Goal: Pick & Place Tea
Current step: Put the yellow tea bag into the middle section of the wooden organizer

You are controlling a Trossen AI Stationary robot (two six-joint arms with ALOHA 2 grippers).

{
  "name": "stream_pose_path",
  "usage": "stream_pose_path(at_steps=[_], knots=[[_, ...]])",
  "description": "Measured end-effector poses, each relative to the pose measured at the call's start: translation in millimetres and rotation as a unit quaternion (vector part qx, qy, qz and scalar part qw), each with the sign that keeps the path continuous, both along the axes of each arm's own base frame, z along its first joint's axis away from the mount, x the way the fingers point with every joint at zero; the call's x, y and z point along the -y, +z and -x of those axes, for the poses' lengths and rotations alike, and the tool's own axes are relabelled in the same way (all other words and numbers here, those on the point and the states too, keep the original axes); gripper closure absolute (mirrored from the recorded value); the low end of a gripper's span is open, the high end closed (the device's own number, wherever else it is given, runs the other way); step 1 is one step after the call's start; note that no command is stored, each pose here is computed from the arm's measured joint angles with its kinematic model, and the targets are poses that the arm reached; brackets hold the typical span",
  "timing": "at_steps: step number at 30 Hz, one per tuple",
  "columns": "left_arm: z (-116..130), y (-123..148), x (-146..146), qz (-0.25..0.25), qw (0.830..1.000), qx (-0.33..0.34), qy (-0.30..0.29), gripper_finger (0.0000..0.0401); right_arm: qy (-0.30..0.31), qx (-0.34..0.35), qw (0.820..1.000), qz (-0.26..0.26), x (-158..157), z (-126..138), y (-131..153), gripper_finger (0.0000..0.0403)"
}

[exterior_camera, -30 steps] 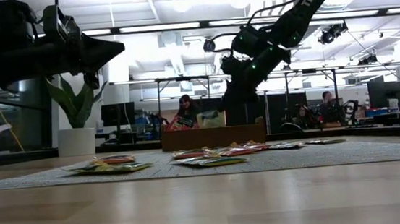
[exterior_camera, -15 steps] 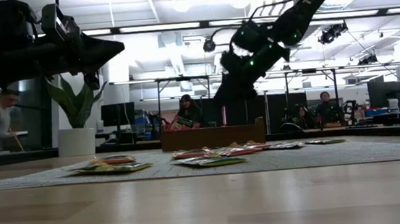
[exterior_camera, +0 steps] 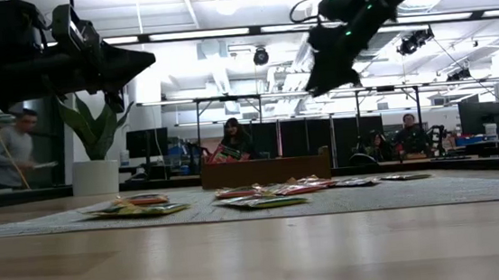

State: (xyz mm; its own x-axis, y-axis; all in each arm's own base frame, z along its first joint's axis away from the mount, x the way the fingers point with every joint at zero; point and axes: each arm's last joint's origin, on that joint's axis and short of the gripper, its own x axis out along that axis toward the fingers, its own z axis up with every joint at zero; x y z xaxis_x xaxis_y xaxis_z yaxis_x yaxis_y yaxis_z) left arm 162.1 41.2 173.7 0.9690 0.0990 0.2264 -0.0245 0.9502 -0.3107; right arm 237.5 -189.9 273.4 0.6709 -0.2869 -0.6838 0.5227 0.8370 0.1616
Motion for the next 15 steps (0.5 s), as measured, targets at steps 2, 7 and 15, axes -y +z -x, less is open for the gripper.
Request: stream_pose_path(at_steps=[2,7,15], knots=[[0,0,0,0.003,1.0,0.0,-0.001,0.0401,-0.019,-0.035,0.999,-0.023,-7,10,1,0.0207],[0,0,0,0.003,1.0,0.0,-0.002,0.0401,-0.063,-0.105,0.986,-0.11,-17,23,-10,0.0207],[0,0,0,0.003,1.0,0.0,-0.002,0.0401,-0.122,-0.199,0.958,-0.167,-18,26,-33,0.0207]])
